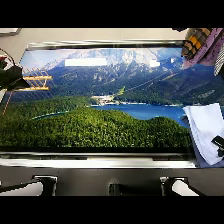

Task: Fold the clothes and pants, and hang the long-sleeved shirts on hangers.

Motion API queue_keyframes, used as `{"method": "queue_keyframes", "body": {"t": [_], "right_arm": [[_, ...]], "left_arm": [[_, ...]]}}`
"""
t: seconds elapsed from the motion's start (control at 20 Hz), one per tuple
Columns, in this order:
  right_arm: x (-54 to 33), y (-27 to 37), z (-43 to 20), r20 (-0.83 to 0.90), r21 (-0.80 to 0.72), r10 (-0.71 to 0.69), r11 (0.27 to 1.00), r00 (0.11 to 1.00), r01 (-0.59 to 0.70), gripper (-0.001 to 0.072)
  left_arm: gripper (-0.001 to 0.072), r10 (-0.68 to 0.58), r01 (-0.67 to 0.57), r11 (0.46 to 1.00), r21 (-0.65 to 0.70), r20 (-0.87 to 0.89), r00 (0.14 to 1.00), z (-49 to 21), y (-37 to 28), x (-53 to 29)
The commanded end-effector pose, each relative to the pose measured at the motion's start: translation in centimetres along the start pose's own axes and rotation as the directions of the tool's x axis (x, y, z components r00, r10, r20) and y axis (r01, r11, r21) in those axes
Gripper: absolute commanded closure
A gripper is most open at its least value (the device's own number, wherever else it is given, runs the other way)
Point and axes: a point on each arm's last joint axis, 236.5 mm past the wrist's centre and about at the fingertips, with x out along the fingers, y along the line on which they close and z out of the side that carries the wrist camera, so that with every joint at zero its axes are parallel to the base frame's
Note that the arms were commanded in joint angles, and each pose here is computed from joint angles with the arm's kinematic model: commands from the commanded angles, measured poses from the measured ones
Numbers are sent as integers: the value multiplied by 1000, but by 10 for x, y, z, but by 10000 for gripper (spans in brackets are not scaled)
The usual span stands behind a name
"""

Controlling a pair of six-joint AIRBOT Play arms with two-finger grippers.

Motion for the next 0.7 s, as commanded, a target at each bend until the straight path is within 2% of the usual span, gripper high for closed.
{"method": "queue_keyframes", "body": {"t": [0.0,0.1,0.15,0.25,0.35,0.4,0.45,0.5,0.55,0.65], "right_arm": [[3,-6,-1,1,-5,-31,999,1000,31,615],[3,-10,-10,-40,-10,-49,999,998,49,263],[2,-12,-15,-59,-23,-56,998,997,54,231],[-6,-9,-16,-34,-11,-13,1000,999,12,279],[-33,30,-3,71,-37,216,976,974,-214,402],[-59,59,6,132,-90,373,927,918,-364,490],[-93,91,14,189,-160,537,843,822,-514,588],[-127,119,15,217,-243,657,753,722,-612,645],[-157,147,7,208,-339,739,669,641,-661,672],[-191,197,-36,123,-542,813,535,569,-648,681]], "left_arm": [[691,0,0,1000,1,0,1000,0,0,0],[691,0,0,1000,1,8,1000,2,0,0],[691,-2,2,1000,1,23,1000,5,-1,0],[691,-5,5,1000,0,57,998,13,-2,0],[691,-12,11,1000,7,98,995,23,-5,0],[692,-18,16,1000,15,110,994,27,-9,2],[692,-17,14,1000,28,109,994,27,-14,7],[692,-2,-2,999,43,98,995,26,-16,13],[692,37,-43,997,67,91,995,25,-16,20],[692,151,-171,976,136,148,977,29,-13,30]]}}
